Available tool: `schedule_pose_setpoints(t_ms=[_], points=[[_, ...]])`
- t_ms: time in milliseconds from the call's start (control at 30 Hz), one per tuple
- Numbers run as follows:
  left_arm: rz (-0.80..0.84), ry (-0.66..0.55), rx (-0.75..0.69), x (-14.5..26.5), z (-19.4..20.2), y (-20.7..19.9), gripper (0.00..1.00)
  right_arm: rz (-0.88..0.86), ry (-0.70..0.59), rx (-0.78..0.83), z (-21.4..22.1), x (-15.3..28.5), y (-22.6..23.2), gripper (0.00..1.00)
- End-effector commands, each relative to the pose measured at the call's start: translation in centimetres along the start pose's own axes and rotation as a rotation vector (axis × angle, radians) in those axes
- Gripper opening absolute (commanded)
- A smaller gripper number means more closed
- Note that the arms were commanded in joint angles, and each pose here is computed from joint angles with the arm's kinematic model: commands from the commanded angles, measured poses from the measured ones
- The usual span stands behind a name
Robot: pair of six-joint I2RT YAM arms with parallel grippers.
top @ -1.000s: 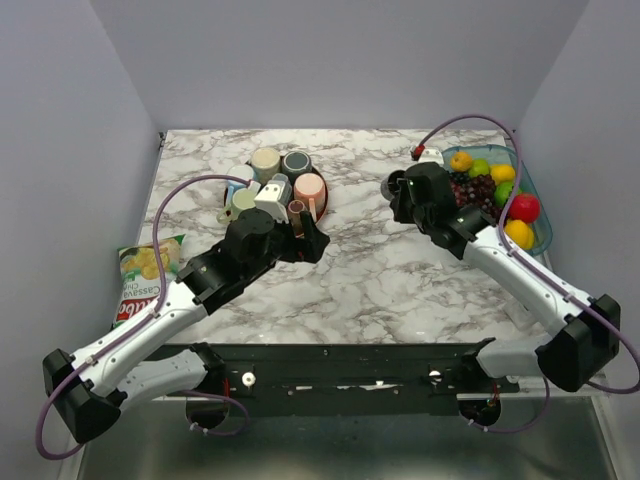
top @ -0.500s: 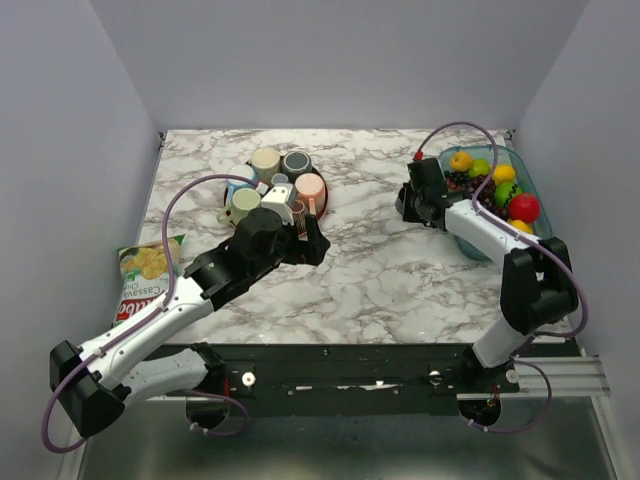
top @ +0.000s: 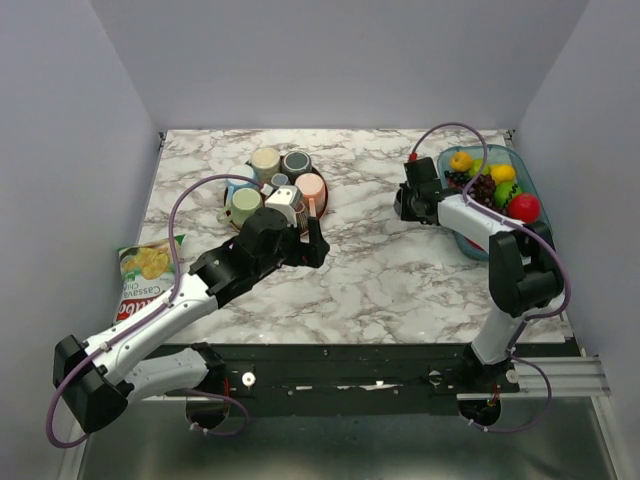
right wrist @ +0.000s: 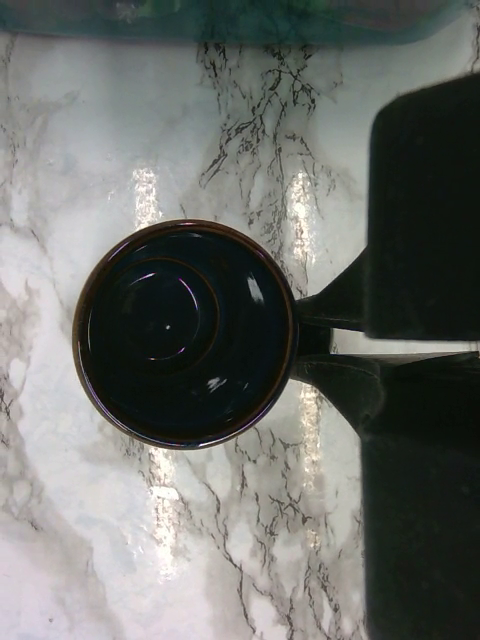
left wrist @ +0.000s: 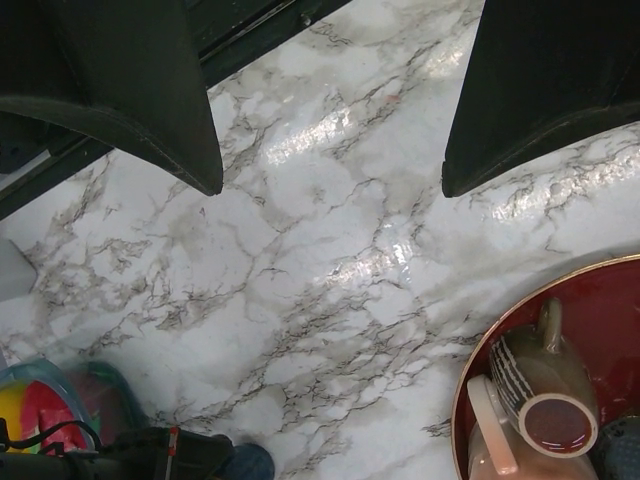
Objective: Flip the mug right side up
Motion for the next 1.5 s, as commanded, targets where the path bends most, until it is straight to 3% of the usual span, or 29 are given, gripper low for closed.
schedule_pose_setpoints(t_ms=[0,33,133,233,400,533,800,900,1033,1133,1200,1300,1467], points=[[-0.037,-0.004,-0.015,0.0,-0.4,0.5,0.99,0.013,-0.061,-0.001,-1.9,-0.3,-0.1,0.16],[-0.042,0.000,-0.017,-0.1,-0.4,0.6,0.99,0.015,-0.062,0.000,-1.9,-0.3,-0.1,0.28],[-0.053,-0.003,-0.026,0.0,-0.6,0.8,0.99,0.017,-0.068,0.000,-2.2,0.1,0.0,0.52],[-0.080,0.002,-0.085,-0.1,-0.7,1.3,0.99,0.016,-0.090,-0.003,-3.0,0.8,0.1,0.60],[-0.273,-0.005,-0.198,0.7,-3.2,3.9,0.99,-0.021,-0.131,-0.005,-4.5,3.6,0.4,0.79],[-0.304,0.018,-0.206,-0.9,-3.9,4.0,0.99,-0.104,-0.135,-0.029,-4.9,7.2,0.9,1.00],[-0.418,0.043,-0.102,-6.8,-3.2,4.6,0.97,-0.357,-0.141,-0.116,-1.9,16.2,0.7,1.00],[-0.410,0.075,-0.163,-9.1,-2.2,5.2,0.89,-0.442,-0.146,-0.137,-0.2,18.4,0.3,1.00],[-0.377,0.147,-0.251,-11.0,0.1,6.4,0.88,-0.509,-0.167,-0.157,1.4,20.4,-0.3,1.00],[-0.379,0.166,-0.222,-11.6,1.5,8.6,0.81,-0.538,-0.177,-0.167,2.2,21.2,-0.6,1.00],[-0.330,0.156,-0.168,-12.1,1.7,10.1,0.66,-0.546,-0.173,-0.176,2.7,21.3,-0.7,1.00],[-0.295,0.170,-0.124,-13.1,1.9,11.7,0.57,-0.548,-0.165,-0.184,3.1,21.1,-0.8,1.00],[-0.253,0.210,-0.135,-14.5,3.0,12.1,0.52,-0.534,-0.143,-0.189,3.5,20.4,-0.9,0.99]])
Point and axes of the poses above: each gripper's point midway between its finger pads, its own x axis back along the fingers, its own y axis along the line the jaws close on, z = x × y, the point moved 5 cm from there along x, back along the fingers, and after that the axes turned 14 degrees about -x, right-handed, at the moved point
